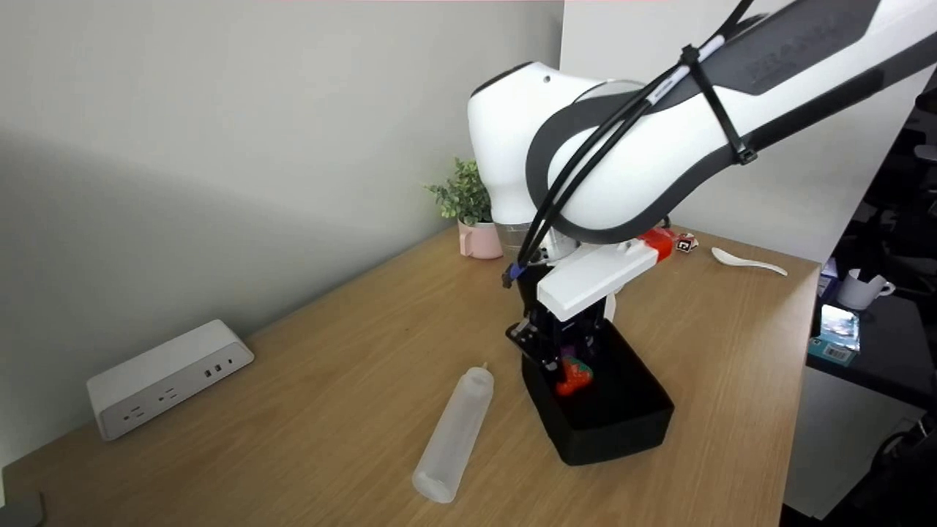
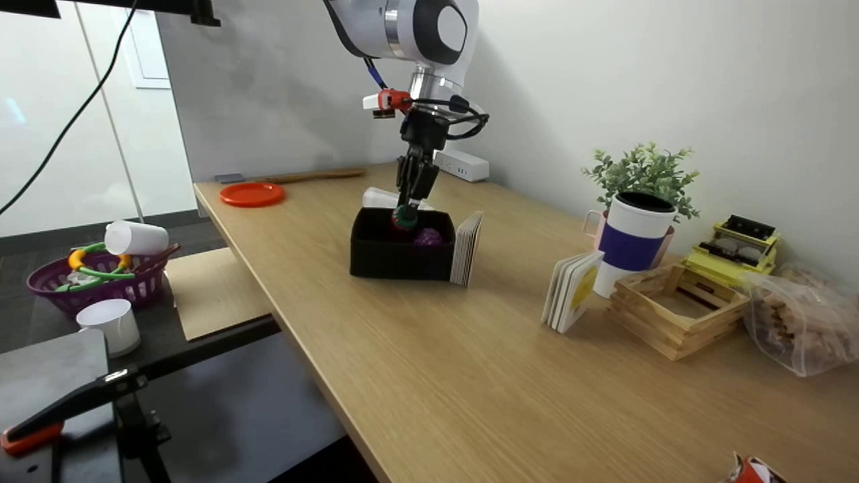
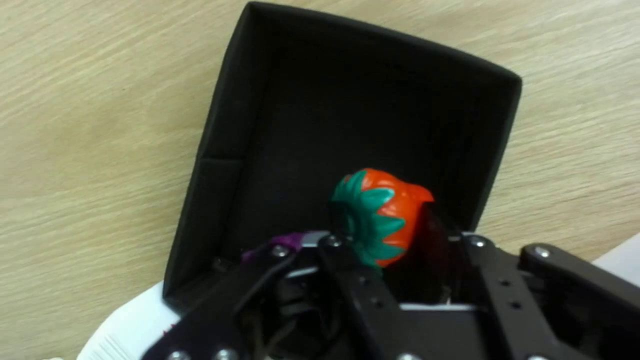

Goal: Take the strawberry and grapes out of the black box

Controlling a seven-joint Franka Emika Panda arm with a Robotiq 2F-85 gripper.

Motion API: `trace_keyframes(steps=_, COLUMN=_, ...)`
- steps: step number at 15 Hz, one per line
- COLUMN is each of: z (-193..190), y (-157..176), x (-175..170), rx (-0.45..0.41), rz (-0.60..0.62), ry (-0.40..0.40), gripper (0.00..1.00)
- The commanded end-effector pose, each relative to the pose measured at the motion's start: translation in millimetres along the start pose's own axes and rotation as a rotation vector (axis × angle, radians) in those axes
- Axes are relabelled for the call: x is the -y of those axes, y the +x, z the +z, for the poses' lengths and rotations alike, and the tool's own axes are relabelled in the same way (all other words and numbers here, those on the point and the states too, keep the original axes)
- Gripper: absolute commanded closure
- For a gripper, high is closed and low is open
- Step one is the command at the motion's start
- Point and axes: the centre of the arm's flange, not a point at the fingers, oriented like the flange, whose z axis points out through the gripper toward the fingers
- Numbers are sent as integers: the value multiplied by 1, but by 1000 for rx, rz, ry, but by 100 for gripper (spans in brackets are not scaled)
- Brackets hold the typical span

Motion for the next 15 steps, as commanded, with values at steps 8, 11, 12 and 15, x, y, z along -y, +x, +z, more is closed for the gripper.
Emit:
trace_keyframes(steps=8, z=-39, y=-43, x=20, rx=-160, rz=-4, ry=-147, gripper=85)
trace_keyframes(steps=11, z=-46, y=-51, x=28, rx=-189, rz=-26, ry=-157, gripper=85)
trace_keyframes(steps=12, z=-47, y=-53, x=31, rx=-192, rz=-42, ry=-157, gripper=85)
trace_keyframes(steps=15, z=-45, y=-57, x=39, rx=-181, rz=-80, ry=-155, gripper=85)
